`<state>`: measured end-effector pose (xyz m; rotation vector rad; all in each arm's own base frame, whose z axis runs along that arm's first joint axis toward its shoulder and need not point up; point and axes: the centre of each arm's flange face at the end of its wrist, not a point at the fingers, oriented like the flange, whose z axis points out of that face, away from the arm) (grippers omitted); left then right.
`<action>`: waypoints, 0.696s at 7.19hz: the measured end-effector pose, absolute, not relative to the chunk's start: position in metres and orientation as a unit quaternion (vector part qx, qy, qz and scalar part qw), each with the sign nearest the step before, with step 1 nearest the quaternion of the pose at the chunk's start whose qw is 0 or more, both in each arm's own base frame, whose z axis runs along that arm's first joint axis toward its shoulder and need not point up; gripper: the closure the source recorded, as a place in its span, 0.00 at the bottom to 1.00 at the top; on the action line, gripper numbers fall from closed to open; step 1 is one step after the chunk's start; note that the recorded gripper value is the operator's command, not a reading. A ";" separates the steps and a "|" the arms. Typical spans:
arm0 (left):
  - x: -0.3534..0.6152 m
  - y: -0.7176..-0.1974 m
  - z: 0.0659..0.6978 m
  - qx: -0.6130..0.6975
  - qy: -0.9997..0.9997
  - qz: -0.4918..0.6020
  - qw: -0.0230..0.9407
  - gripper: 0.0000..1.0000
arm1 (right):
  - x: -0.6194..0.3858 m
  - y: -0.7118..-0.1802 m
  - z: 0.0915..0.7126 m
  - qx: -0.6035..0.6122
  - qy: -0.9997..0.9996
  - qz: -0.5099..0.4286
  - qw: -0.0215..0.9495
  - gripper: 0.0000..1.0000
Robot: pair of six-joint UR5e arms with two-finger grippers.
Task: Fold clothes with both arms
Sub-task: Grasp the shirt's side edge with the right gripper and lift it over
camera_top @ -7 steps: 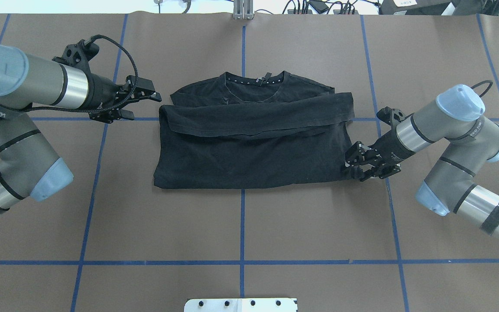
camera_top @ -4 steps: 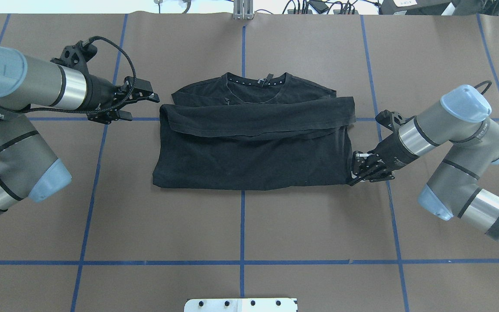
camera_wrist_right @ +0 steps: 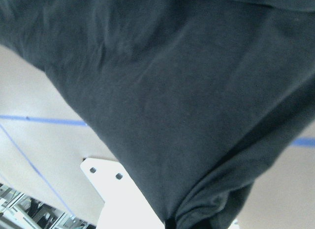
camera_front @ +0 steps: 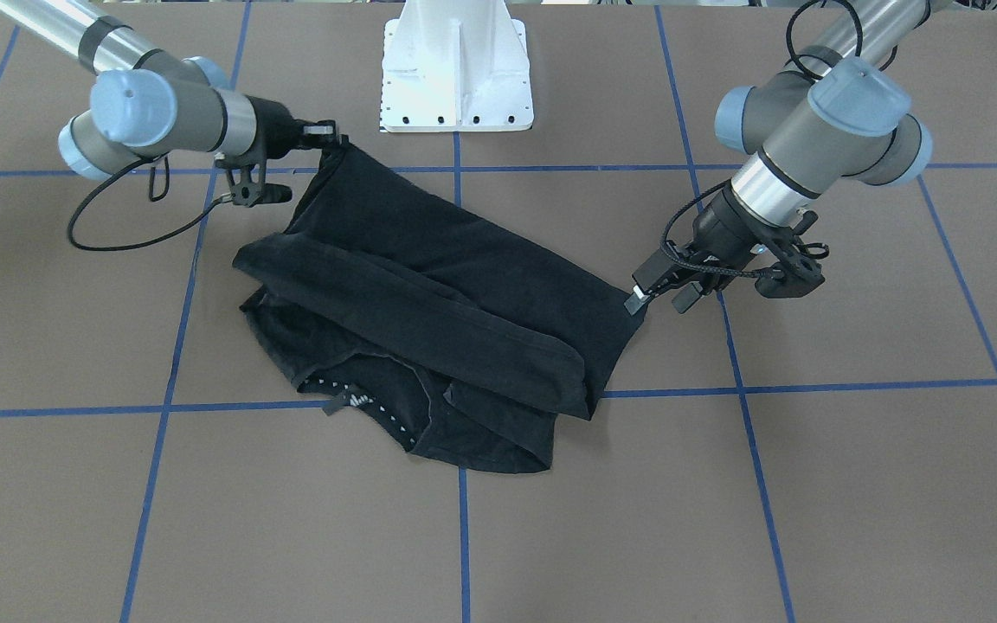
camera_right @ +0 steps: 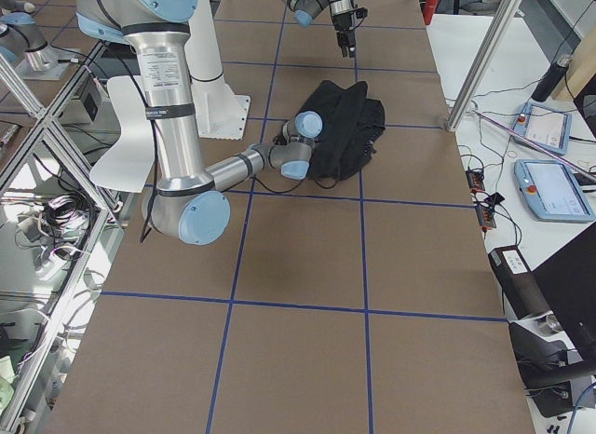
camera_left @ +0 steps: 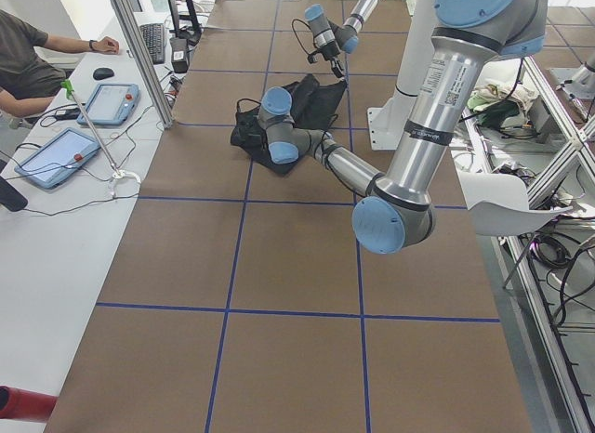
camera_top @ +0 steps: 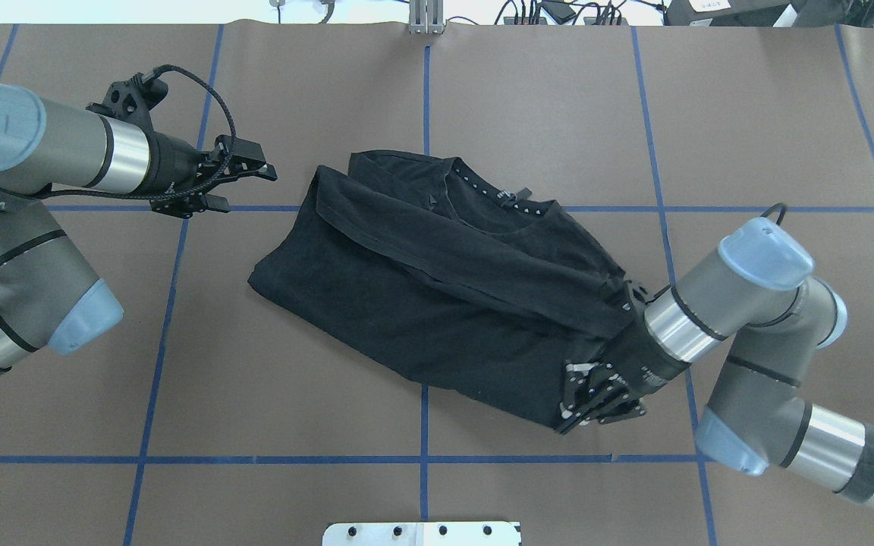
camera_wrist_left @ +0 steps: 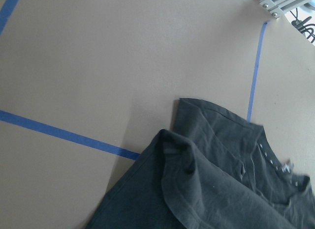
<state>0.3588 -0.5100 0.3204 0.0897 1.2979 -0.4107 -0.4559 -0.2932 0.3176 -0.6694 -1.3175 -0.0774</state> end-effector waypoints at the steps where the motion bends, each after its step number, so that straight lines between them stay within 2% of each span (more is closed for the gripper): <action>1: 0.359 -0.509 0.323 0.040 0.599 -0.190 0.777 0.00 | -0.477 -0.270 0.279 -0.339 -0.598 -0.038 0.725 0.00; 3: 0.366 -0.505 0.323 0.039 0.599 -0.186 0.778 0.00 | -0.483 -0.280 0.254 -0.338 -0.608 -0.011 0.719 0.00; 5: 0.392 -0.492 0.329 0.037 0.592 -0.180 0.784 0.00 | -0.455 -0.343 0.259 -0.279 -0.632 0.056 0.721 0.00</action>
